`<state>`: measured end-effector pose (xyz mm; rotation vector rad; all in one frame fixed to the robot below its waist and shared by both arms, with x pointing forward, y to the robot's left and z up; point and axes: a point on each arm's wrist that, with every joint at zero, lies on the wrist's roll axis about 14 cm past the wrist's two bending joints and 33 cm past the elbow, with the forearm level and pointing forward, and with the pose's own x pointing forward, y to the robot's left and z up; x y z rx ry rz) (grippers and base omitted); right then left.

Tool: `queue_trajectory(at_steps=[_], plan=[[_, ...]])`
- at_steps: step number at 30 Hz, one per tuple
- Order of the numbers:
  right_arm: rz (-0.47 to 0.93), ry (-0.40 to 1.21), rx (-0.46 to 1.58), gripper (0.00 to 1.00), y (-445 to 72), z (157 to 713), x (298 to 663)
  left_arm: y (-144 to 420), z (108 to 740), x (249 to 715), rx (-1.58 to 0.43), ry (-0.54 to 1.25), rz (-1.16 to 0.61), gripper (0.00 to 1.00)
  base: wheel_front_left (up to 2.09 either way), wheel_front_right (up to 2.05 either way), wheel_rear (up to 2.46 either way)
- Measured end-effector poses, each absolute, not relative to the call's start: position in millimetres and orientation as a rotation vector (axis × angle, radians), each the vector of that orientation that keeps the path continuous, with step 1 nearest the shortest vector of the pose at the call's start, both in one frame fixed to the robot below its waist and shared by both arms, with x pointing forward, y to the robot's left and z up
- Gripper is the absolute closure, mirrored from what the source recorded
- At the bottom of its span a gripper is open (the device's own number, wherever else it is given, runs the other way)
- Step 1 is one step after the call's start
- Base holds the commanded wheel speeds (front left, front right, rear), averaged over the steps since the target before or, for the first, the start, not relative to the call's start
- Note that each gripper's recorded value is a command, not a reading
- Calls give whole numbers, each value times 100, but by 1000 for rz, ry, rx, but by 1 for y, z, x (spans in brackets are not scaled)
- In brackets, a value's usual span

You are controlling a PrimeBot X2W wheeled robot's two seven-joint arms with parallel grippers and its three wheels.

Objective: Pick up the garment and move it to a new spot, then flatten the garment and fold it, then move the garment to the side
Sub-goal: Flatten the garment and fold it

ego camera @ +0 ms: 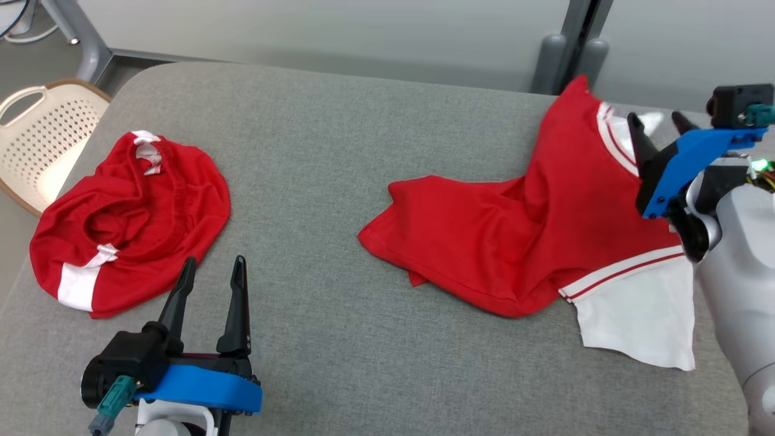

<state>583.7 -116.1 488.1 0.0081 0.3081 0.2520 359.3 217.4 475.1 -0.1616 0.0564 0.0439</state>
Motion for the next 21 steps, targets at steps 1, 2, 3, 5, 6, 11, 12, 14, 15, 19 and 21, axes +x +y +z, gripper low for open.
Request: queue_trajectory(at_steps=[1,2,3,5,6,11,12,14,15,19,21], plan=[[246,328,3,0,-119,484,580,217,476,360,-161,52,42,0,0,0,0],[242,337,-6,0,-121,483,577,217,477,360,-159,50,40,0,0,0,0],[237,343,-12,0,-124,481,574,216,477,361,-159,47,36,0,0,0,0],[231,326,-17,0,-128,483,567,214,479,363,-156,41,28,0,0,0,0],[227,316,-15,0,-130,483,563,213,480,364,-156,37,21,0,0,0,0],[199,198,-2,0,-148,493,543,205,483,367,-157,29,0,0,0,0,0],[196,168,1,0,-151,495,537,204,482,367,-160,31,-3,0,0,0,0],[188,125,8,0,-156,498,525,201,481,365,-159,34,-13,0,0,0,0],[182,105,15,0,-159,500,518,200,481,365,-159,36,-17,0,0,0,0],[171,51,23,0,-166,500,485,194,481,361,-163,42,-31,0,0,0,0],[160,18,29,0,-170,504,470,192,482,361,-161,39,-39,0,0,0,0]])
